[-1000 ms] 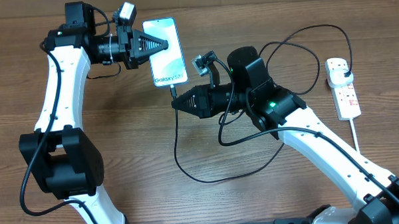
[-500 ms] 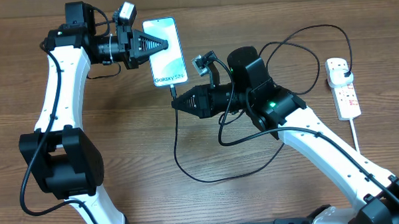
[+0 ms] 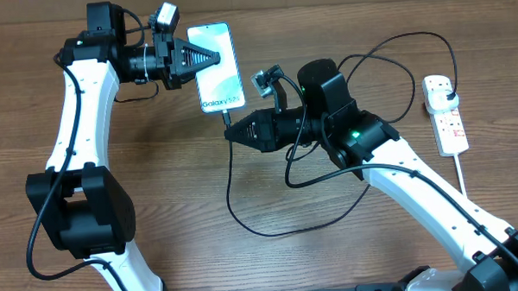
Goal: Plug charger to phone and switch on socket
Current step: 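Push the plug into the phone's bottom port with the right gripper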
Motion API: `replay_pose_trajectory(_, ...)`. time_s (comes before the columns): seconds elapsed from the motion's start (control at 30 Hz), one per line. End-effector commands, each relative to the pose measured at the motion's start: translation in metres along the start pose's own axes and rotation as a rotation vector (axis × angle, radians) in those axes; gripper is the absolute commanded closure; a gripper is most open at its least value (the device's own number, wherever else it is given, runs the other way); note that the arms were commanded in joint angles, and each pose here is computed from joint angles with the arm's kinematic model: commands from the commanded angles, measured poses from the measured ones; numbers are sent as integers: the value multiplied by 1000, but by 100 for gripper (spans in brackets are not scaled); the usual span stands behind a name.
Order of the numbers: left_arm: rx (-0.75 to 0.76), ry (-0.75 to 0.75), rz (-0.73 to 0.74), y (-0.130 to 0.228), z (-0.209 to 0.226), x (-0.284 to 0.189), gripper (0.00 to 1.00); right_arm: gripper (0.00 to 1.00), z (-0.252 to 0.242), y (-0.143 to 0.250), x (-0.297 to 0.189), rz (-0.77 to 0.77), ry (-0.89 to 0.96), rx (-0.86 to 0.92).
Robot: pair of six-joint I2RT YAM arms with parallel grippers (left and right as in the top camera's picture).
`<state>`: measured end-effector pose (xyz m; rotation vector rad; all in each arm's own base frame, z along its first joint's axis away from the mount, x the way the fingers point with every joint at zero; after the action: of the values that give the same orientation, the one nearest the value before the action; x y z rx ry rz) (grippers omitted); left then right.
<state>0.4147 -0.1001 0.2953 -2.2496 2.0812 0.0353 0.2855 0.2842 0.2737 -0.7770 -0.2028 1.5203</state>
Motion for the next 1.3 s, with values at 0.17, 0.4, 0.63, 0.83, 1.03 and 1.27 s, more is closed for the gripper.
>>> replay_pose_trajectory(0.17,12,61,29,4,-15,3,96,96,2,-14,-16,-70,26,-25)
replay_pose_trajectory(0.4,12,45,33,5,-14,7,96,96,3,-17,-16,-83,20,-18)
replay_pose_trajectory(0.63,10,41,46,7,-13,13,96,96,2,-19,-16,-91,27,-21)
replay_pose_trajectory(0.83,6,41,62,10,-14,19,96,96,2,-20,-16,-102,35,-19)
replay_pose_trajectory(1.03,6,42,72,11,-14,23,96,96,0,-22,-16,-113,49,-5)
replay_pose_trajectory(1.27,2,42,72,12,-14,23,96,96,-3,-24,-20,-123,56,-1)
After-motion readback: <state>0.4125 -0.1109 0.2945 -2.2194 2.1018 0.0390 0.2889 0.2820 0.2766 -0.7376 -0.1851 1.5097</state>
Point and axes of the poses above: each gripper's point midway between its finger pads, its own x axis out along the fingers, its own z axis along the line the jaws close on, y = z × x, the point moved 5 cm from there along -x, back along the fingers, and after that the axes turned 7 degrees about -x, right-handed, at the moved point
